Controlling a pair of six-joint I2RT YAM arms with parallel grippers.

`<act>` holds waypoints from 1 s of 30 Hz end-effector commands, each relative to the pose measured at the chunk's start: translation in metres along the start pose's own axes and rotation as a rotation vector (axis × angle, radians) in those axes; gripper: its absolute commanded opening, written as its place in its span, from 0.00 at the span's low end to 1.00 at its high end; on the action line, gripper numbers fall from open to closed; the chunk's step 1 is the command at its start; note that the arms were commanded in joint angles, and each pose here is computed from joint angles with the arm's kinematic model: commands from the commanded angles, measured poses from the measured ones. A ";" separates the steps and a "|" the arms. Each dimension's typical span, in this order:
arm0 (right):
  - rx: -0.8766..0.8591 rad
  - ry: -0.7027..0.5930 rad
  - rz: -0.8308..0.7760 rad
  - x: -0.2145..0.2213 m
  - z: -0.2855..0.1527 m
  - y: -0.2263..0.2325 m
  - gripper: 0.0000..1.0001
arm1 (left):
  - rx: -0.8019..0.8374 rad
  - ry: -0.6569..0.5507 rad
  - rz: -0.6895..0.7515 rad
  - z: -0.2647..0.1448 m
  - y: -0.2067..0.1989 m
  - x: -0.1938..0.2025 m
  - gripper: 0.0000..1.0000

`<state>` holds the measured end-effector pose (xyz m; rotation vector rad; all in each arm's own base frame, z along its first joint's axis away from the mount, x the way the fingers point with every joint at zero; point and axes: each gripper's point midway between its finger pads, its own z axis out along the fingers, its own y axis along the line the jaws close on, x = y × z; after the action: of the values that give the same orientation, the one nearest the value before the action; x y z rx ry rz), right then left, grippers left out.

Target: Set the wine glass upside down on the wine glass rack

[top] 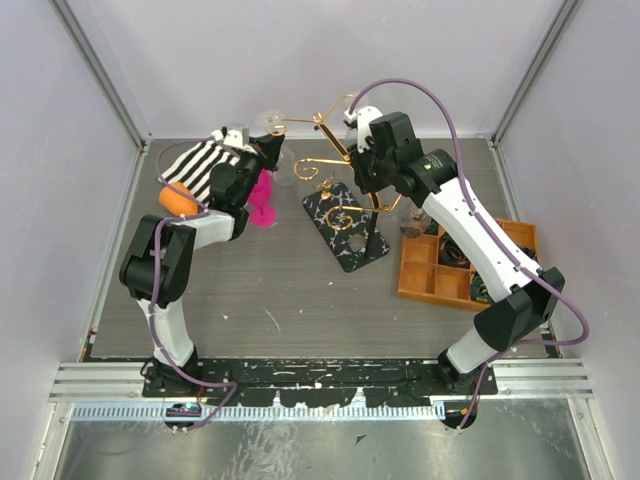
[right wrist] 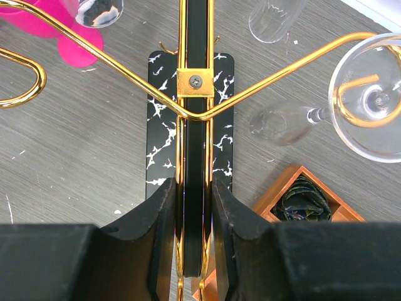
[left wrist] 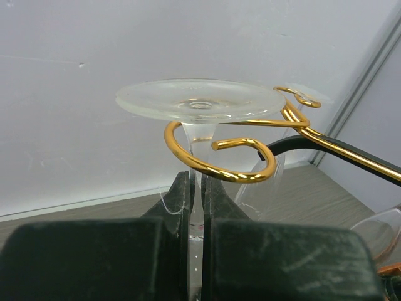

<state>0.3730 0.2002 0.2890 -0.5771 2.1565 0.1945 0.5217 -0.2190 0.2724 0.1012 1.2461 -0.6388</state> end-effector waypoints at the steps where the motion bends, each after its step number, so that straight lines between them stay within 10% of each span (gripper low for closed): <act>1: 0.048 -0.093 -0.006 -0.021 -0.026 -0.012 0.00 | 0.045 -0.169 0.015 -0.005 -0.016 -0.058 0.00; 30: 0.049 -0.094 0.002 -0.025 -0.025 -0.012 0.00 | 0.206 -0.085 0.041 -0.017 -0.040 -0.030 0.12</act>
<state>0.3705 0.2009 0.2883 -0.5895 2.1605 0.1979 0.4861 -0.2283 0.2731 0.2191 1.1888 -0.7293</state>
